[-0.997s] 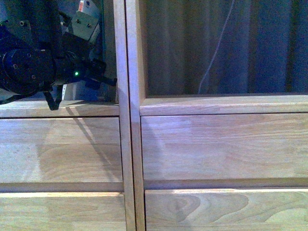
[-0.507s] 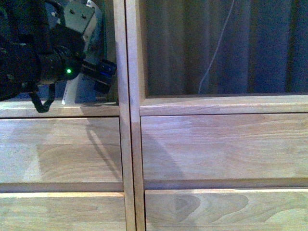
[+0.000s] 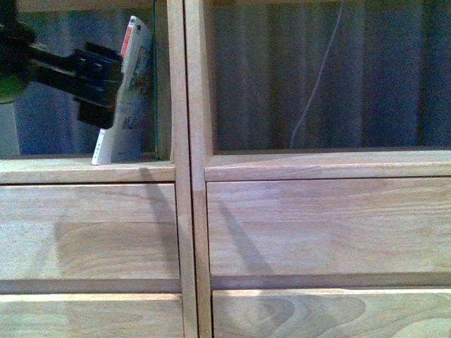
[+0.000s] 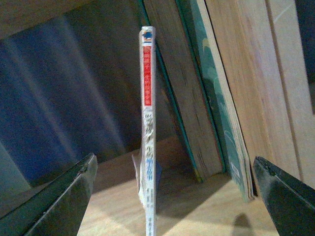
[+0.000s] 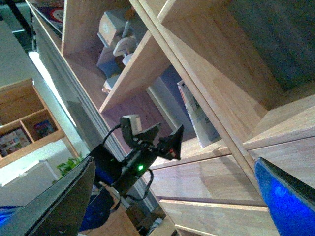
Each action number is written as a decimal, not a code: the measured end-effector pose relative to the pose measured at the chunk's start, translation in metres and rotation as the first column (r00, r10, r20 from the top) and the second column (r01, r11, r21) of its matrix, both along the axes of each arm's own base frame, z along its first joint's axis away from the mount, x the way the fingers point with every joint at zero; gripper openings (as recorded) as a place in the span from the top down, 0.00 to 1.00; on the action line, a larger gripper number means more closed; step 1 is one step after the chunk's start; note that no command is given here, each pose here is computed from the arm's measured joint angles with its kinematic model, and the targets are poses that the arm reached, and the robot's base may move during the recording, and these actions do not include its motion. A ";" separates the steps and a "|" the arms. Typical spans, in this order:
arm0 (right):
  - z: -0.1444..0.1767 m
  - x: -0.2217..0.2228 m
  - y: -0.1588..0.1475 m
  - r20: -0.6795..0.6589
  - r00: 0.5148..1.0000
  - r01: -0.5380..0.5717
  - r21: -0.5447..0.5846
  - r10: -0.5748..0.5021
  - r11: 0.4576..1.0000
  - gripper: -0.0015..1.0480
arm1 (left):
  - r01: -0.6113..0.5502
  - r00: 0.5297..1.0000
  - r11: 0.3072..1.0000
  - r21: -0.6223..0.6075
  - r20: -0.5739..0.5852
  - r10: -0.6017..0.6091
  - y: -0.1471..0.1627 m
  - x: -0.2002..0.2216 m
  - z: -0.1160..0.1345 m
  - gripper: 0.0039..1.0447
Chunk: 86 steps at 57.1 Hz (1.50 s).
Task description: Organize books on shelf
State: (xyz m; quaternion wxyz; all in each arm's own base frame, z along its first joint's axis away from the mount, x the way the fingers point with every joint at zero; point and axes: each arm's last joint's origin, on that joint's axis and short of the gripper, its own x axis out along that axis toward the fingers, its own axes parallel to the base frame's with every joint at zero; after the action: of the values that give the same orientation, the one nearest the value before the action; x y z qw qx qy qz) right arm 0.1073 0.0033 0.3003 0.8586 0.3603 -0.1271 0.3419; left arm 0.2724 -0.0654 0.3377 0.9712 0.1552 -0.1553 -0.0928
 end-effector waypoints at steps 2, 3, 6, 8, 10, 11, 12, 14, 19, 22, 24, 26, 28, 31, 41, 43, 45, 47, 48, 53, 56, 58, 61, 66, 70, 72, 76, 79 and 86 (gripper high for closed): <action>0.000 0.000 0.000 0.000 1.000 0.000 0.000 0.000 1.000 0.07 | 0.008 1.000 1.000 -0.020 0.003 -0.008 0.007 -0.016 0.000 0.07; 0.000 0.000 0.000 0.000 1.000 0.000 0.000 0.000 1.000 0.07 | 0.013 1.000 0.999 -0.034 0.006 -0.013 0.011 -0.025 0.000 0.07; 0.000 0.000 0.000 0.000 1.000 0.000 0.000 0.000 1.000 0.07 | 0.002 1.000 0.998 -0.067 0.031 0.000 0.020 -0.046 0.000 0.07; 0.000 0.000 0.000 0.000 1.000 0.000 0.000 0.000 1.000 0.07 | 0.002 0.999 0.996 -0.085 0.050 0.003 0.027 -0.059 -0.001 0.07; 0.000 0.000 0.000 0.000 1.000 0.000 0.000 0.000 1.000 0.07 | -0.003 0.998 0.993 -0.119 0.069 0.011 0.035 -0.076 -0.002 0.07; 0.000 0.000 0.000 0.000 1.000 0.000 0.000 0.000 1.000 0.07 | -0.006 0.997 0.991 -0.132 0.077 0.016 0.039 -0.084 -0.002 0.07; 0.000 0.000 0.000 0.000 1.000 0.000 0.000 0.000 1.000 0.07 | -0.008 0.997 0.991 -0.135 0.079 0.019 0.041 -0.088 -0.003 0.07; 0.000 0.000 0.000 0.000 1.000 0.000 0.000 0.000 1.000 0.07 | -0.006 0.997 0.988 -0.154 0.081 0.018 0.048 -0.101 -0.004 0.07; 0.000 0.000 0.000 0.000 1.000 0.000 0.000 0.000 1.000 0.07 | 0.023 0.999 0.976 -0.219 0.035 -0.015 0.064 -0.130 -0.011 0.07; 0.000 0.000 0.000 0.000 1.000 0.000 0.000 0.000 1.000 0.07 | 0.035 0.999 0.961 -0.274 -0.018 -0.042 0.074 -0.149 -0.019 0.07; 0.000 0.000 0.000 0.000 1.000 0.000 0.000 0.000 1.000 0.07 | 0.030 0.999 0.953 -0.300 -0.020 -0.038 0.076 -0.153 -0.020 0.07; 0.000 0.000 0.000 0.000 1.000 0.000 0.000 0.000 1.000 0.07 | 0.035 0.999 0.947 -0.318 -0.015 -0.042 0.076 -0.155 -0.019 0.07; 0.000 0.000 0.000 0.000 1.000 0.000 0.000 0.000 1.000 0.07 | 0.034 0.999 0.943 -0.330 -0.017 -0.041 0.077 -0.156 -0.019 0.07; 0.000 0.000 0.000 0.003 1.000 0.018 -0.002 -0.018 1.000 0.07 | -0.080 0.991 0.934 -0.349 -0.127 0.037 0.077 -0.155 -0.021 0.15; -0.016 -0.011 -0.003 -0.154 0.778 0.524 -0.374 -0.609 0.765 0.33 | -0.229 0.934 0.928 -0.295 -0.335 0.124 0.066 -0.159 -0.063 0.44; -0.028 -0.011 -0.003 -0.141 0.752 0.513 -0.488 -0.643 0.706 0.39 | -0.231 0.933 0.928 -0.292 -0.336 0.127 0.066 -0.160 -0.069 0.50; -0.042 -0.010 -0.004 -0.090 0.735 0.504 -0.592 -0.673 0.629 0.48 | -0.231 0.934 0.929 -0.290 -0.333 0.128 0.066 -0.161 -0.078 0.60; -0.053 -0.008 -0.004 -0.064 0.731 0.490 -0.644 -0.679 0.588 0.56 | -0.229 0.935 0.930 -0.287 -0.330 0.128 0.066 -0.162 -0.085 0.68; -0.059 -0.007 -0.004 -0.050 0.731 0.484 -0.664 -0.680 0.570 0.61 | -0.230 0.935 0.930 -0.286 -0.331 0.129 0.066 -0.162 -0.090 0.73; -0.069 -0.009 -0.004 -0.011 0.733 0.489 -0.686 -0.680 0.539 0.76 | -0.231 0.933 0.931 -0.283 -0.335 0.130 0.066 -0.163 -0.104 0.88; -0.074 -0.010 -0.004 0.007 0.734 0.495 -0.690 -0.679 0.528 0.86 | -0.231 0.932 0.931 -0.283 -0.337 0.129 0.066 -0.166 -0.110 0.98; -0.080 -0.009 -0.004 0.010 0.734 0.495 -0.694 -0.679 0.524 0.94 | -0.237 0.927 0.932 -0.276 -0.353 0.131 0.066 -0.170 -0.118 0.98; -0.087 -0.009 -0.004 0.009 0.734 0.489 -0.702 -0.679 0.519 0.97 | -0.232 0.932 0.932 -0.280 -0.337 0.131 0.066 -0.174 -0.123 0.98; -0.095 -0.009 -0.004 0.013 0.734 0.488 -0.706 -0.679 0.514 0.97 | -0.231 0.935 0.931 -0.282 -0.330 0.132 0.066 -0.175 -0.127 0.98; -0.100 -0.009 -0.004 0.014 0.734 0.488 -0.706 -0.679 0.513 0.97 | -0.233 0.933 0.932 -0.280 -0.336 0.132 0.066 -0.175 -0.134 0.98; -0.102 -0.009 -0.004 0.015 0.734 0.489 -0.705 -0.679 0.513 0.97 | -0.233 0.932 0.932 -0.279 -0.338 0.132 0.066 -0.174 -0.138 0.98; -0.108 -0.009 -0.004 0.014 0.734 0.488 -0.706 -0.679 0.513 0.97 | -0.233 0.932 0.932 -0.279 -0.338 0.132 0.066 -0.175 -0.143 0.98; -0.111 -0.009 -0.004 0.014 0.734 0.488 -0.706 -0.679 0.513 0.97 | -0.233 0.932 0.932 -0.280 -0.336 0.132 0.066 -0.175 -0.145 0.98; -0.116 -0.009 -0.004 0.015 0.734 0.489 -0.706 -0.679 0.513 0.97 | -0.232 0.933 0.932 -0.280 -0.335 0.132 0.066 -0.175 -0.150 0.98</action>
State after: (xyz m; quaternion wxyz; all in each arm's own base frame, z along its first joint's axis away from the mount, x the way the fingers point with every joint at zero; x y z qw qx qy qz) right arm 0.0982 -0.0003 0.1845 1.0000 0.0045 0.0051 -0.0002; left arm 0.0977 0.0003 0.1873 1.0000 -0.0043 0.0018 0.0015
